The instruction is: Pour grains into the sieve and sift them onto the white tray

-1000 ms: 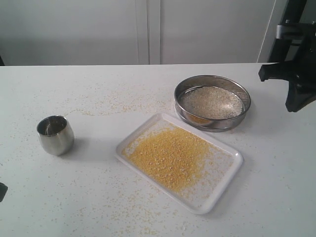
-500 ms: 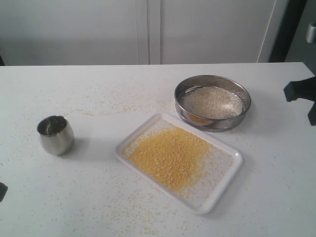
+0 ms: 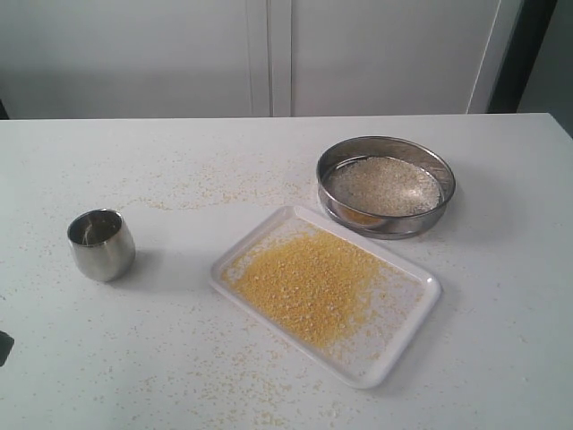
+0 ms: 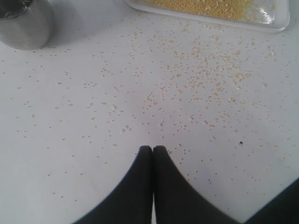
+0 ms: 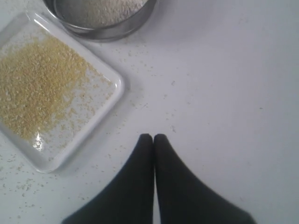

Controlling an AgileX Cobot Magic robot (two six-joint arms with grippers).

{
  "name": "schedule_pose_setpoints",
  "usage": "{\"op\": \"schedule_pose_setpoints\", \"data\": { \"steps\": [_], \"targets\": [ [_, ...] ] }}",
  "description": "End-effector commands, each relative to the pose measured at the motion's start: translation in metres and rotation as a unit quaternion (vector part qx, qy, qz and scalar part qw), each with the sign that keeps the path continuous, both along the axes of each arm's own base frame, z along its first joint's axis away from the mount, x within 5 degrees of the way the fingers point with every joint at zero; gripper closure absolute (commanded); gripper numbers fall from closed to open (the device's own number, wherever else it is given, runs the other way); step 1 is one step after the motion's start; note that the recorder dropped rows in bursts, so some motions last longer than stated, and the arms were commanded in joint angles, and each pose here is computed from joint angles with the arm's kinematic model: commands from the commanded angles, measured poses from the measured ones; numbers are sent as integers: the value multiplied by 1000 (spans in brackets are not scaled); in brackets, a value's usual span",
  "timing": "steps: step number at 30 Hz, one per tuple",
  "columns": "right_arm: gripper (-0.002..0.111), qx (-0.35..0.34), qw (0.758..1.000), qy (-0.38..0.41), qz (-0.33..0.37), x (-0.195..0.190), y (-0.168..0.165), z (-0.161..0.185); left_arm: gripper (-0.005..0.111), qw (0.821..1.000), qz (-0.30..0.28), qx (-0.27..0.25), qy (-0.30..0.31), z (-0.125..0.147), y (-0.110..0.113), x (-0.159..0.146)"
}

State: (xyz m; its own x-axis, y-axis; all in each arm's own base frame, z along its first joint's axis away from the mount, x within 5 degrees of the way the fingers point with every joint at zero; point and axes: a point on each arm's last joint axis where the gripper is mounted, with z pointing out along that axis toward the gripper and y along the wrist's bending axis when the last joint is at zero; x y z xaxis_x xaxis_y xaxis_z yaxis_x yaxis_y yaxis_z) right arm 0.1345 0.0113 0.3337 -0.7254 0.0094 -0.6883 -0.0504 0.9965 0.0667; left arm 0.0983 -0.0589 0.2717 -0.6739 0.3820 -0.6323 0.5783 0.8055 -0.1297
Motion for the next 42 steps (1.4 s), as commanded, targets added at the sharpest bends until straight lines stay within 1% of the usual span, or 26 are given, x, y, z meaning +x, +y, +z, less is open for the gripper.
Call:
{"op": "schedule_pose_setpoints", "data": {
  "steps": [1,3,5,9,10,13,16,18,42],
  "targets": [
    [108,-16,998,-67,0,-27,-4,1,107,1000,-3,-6,-1,2,-1,-2],
    [108,-28,995,-97,-3,-42,-7,-2,107,1000,-3,-6,-1,2,-1,-2],
    [108,-26,990,-135,-4,-56,-7,-5,107,1000,-3,-6,-1,2,-1,-2],
    [108,-23,982,-187,-6,-67,-8,-12,107,1000,-3,-6,-1,2,-1,-2],
    [108,-22,977,-211,-7,-71,-8,-17,107,1000,-3,-6,-1,2,-1,-2],
    [108,-18,962,-273,-9,-70,-8,-31,107,1000,-3,-6,-1,2,-1,-2],
    [108,-16,949,-315,-10,-62,-8,-42,107,1000,-3,-6,-1,2,-1,-2],
    [108,-14,938,-347,-11,-60,-7,-42,107,1000,-3,-6,-1,2,-1,-2],
    [108,-13,935,-353,-11,-59,-7,-41,107,1000,-3,-6,-1,2,-1,-2]
  ]
}}
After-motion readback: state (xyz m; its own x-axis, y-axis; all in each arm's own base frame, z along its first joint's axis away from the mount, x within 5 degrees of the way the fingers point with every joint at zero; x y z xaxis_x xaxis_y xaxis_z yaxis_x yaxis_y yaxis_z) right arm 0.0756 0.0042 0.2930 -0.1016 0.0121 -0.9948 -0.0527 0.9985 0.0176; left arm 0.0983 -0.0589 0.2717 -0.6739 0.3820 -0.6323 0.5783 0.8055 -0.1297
